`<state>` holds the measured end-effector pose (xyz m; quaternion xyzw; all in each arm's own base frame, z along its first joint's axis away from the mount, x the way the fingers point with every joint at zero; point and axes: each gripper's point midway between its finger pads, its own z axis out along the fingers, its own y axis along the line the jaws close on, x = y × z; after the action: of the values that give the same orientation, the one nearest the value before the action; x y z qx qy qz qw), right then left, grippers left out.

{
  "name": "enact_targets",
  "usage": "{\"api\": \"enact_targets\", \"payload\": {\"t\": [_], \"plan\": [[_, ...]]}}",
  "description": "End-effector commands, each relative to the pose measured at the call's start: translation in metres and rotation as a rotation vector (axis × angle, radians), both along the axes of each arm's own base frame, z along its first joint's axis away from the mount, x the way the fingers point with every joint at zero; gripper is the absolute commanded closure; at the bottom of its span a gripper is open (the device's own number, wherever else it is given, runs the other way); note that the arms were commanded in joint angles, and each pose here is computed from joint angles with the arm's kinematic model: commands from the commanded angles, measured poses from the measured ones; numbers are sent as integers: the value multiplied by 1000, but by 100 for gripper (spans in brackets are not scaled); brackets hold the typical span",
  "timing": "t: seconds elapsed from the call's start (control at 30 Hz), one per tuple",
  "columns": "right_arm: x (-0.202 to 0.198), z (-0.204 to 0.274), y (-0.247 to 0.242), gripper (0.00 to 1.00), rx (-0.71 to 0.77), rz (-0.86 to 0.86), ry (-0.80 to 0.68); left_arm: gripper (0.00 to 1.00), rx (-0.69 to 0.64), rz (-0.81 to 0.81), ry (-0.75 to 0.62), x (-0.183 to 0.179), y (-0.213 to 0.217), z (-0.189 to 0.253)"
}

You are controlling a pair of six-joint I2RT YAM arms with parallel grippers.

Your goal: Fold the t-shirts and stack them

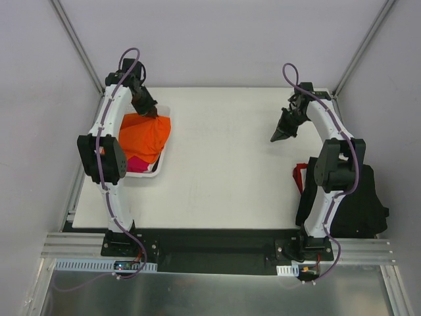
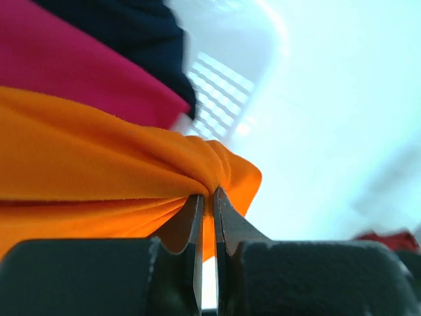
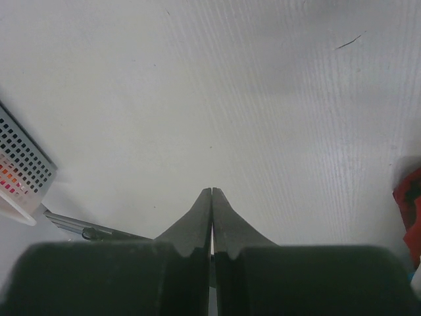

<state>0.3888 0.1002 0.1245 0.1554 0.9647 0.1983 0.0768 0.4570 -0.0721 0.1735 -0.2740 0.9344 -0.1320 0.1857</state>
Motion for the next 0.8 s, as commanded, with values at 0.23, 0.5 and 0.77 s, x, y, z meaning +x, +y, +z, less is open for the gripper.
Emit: {"api": "enact_targets", "payload": {"t": [0.23,0.5,0.77], "plan": [[-12,-7,8,97,-8,45,53,100,-391,-519,-303,-44,-139,105],[-21,-6,11,97,-20,79,63,100,-516,-766,-370,-82,-196,130],[-45,-3,3,97,-55,87,57,100,-673,-990,-369,-125,-244,142]]}}
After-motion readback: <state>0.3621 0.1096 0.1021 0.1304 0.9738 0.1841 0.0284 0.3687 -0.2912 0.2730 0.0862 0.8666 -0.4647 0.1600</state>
